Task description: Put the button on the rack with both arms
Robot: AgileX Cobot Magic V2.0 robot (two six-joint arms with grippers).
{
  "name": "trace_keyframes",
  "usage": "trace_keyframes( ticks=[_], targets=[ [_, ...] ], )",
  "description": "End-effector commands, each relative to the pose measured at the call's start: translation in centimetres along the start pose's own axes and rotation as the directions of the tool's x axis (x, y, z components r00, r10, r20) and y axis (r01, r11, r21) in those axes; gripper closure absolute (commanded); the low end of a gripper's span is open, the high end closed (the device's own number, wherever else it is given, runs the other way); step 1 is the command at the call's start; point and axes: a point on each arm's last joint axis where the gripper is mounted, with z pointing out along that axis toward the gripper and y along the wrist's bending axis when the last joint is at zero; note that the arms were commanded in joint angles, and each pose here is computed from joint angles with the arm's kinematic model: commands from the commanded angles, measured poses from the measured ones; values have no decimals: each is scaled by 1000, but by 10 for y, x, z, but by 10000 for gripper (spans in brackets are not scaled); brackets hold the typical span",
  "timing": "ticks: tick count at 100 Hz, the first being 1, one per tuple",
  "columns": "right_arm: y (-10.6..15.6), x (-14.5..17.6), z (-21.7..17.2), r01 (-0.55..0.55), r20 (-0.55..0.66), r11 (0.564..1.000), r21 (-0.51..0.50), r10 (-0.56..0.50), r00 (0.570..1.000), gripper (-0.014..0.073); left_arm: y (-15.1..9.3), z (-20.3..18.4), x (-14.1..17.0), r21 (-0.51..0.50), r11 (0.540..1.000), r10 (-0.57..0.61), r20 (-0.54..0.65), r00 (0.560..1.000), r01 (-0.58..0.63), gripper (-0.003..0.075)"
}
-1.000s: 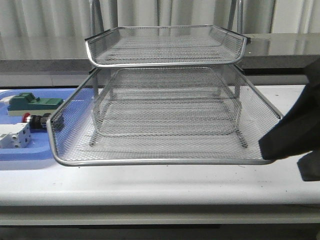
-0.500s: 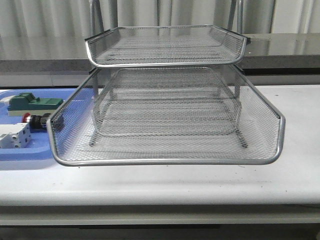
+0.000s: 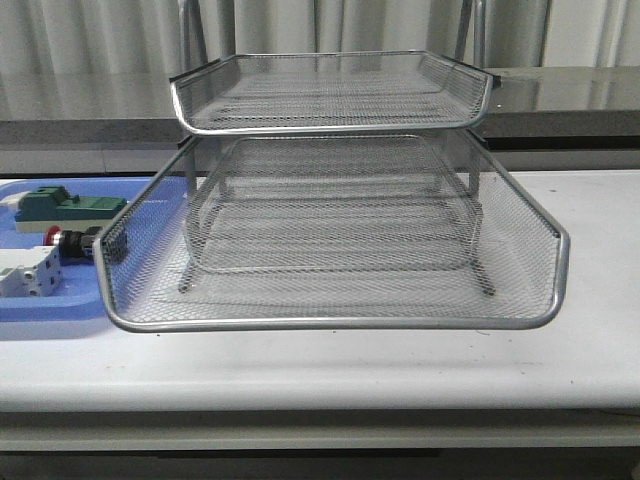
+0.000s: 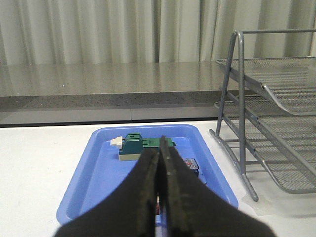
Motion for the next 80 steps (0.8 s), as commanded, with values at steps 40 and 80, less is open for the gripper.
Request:
trace_keyframes(
  ticks=[40, 80],
  targets=[
    [-1, -11, -11, 8, 105, 1000, 9, -9, 994, 664, -1, -1, 7, 19, 1000, -14, 68, 998, 13, 740],
    [-1, -11, -11, 7, 103, 1000, 9, -8, 995, 664, -1, -1, 7, 19, 1000, -14, 68, 998, 13, 740]
  ],
)
